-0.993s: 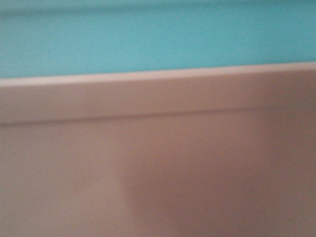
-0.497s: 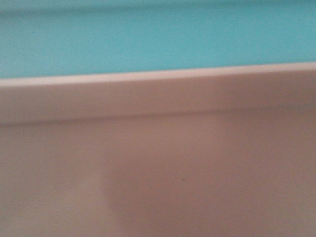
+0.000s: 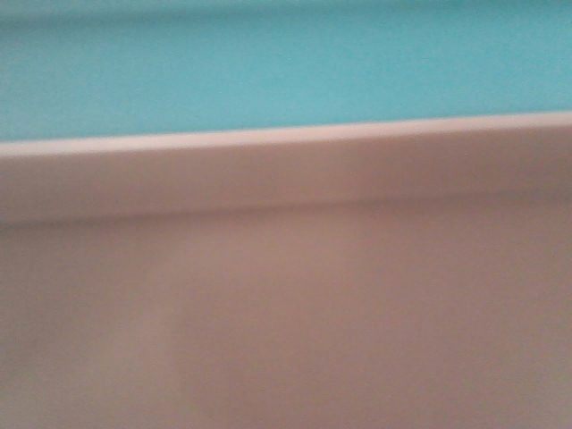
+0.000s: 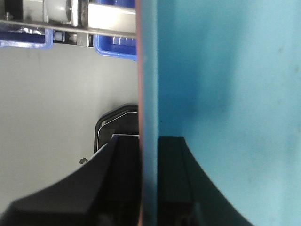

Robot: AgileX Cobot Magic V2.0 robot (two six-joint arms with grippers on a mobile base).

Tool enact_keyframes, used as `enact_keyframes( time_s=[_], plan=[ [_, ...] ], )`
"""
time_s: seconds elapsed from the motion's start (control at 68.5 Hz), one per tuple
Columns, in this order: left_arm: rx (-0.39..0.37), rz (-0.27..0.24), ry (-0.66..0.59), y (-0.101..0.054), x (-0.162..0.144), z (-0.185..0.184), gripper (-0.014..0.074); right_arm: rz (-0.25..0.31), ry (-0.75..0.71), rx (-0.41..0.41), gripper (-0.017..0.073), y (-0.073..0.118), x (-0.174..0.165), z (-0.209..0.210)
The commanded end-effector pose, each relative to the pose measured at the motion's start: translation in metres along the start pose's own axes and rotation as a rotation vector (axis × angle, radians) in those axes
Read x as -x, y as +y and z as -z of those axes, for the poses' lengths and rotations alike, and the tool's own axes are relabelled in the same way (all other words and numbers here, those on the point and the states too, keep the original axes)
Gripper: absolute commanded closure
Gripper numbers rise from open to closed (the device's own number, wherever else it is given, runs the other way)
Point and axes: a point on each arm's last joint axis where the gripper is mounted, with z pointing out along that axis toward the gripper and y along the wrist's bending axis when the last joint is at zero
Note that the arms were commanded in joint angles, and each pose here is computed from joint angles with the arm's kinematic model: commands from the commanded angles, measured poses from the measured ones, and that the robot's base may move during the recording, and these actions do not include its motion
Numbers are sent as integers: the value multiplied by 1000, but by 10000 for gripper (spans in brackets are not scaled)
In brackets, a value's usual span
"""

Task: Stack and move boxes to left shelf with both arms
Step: 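Keep gripping the box walls as the base approaches the roller shelf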

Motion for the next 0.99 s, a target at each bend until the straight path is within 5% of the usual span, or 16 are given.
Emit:
enact_keyframes(
  time_s=[0.0,0.701,0.979],
  plan=[
    [-152,28,153,-14,-23,27,596,-36,86,46,530,2,-9,22],
    [-152,28,153,-14,-23,27,596,-35,85,46,530,2,-9,22],
    [-73,-11,-11,-7,-8,25,596,-25,19,66,530,4,-3,21]
  ],
)
